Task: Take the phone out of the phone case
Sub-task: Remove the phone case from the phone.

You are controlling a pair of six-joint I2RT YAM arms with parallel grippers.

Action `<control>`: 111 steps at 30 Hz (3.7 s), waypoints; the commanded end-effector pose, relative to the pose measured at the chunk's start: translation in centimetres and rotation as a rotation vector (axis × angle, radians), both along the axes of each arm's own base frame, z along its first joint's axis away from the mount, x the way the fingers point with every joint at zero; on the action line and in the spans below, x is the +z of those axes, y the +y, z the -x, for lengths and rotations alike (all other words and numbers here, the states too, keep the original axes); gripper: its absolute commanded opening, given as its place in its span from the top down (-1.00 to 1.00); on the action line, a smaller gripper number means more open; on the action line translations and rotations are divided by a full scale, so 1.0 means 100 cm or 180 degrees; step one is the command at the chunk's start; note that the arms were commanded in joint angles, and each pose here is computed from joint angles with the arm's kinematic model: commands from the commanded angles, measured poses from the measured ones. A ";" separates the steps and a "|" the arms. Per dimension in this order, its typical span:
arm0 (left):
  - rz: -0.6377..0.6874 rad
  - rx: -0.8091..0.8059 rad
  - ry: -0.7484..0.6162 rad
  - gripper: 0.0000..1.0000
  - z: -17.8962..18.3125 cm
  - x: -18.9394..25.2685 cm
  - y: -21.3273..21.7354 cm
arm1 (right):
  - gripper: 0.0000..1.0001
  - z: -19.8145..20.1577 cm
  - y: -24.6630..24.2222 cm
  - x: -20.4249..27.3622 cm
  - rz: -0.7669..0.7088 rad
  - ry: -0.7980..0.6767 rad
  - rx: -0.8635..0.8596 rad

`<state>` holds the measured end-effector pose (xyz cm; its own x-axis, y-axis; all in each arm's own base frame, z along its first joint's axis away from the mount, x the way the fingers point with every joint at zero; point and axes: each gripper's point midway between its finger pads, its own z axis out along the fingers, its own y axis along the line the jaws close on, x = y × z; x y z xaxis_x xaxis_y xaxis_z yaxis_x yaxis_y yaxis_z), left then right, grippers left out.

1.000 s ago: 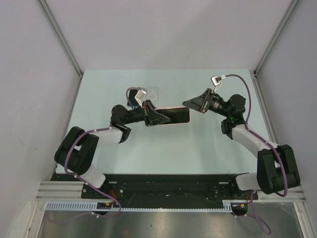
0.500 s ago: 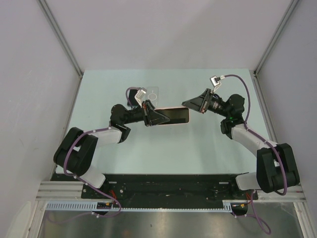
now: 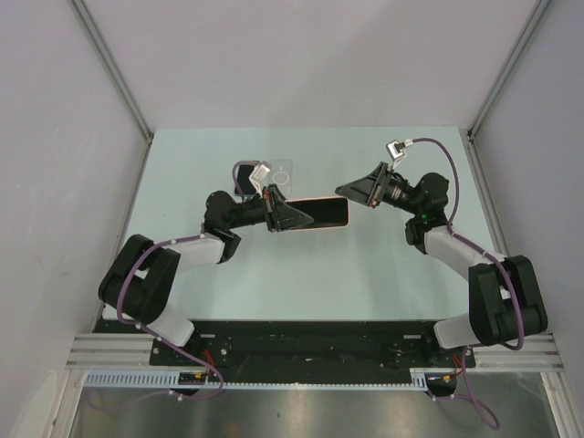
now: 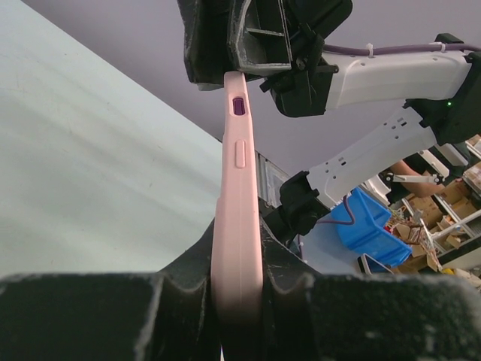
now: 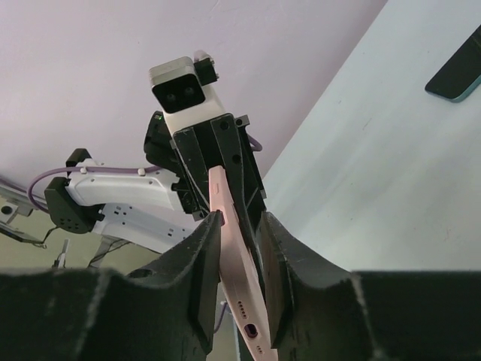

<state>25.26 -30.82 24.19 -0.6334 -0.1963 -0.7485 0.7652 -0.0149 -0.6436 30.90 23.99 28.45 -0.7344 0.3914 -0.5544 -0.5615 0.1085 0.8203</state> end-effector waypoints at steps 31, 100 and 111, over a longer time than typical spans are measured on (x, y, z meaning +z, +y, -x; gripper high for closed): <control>0.0848 0.0152 -0.1583 0.99 0.025 0.089 0.016 | 0.50 0.013 0.001 0.027 -0.0102 -0.0256 0.0012; 0.0649 -0.0690 -0.2302 0.99 0.085 0.078 0.004 | 0.72 -0.026 -0.031 0.015 -0.0051 -0.0031 -0.0749; 0.0713 -0.0023 -0.1900 0.99 0.034 0.083 0.017 | -0.11 -0.054 -0.086 -0.001 0.0802 -0.0803 -0.1348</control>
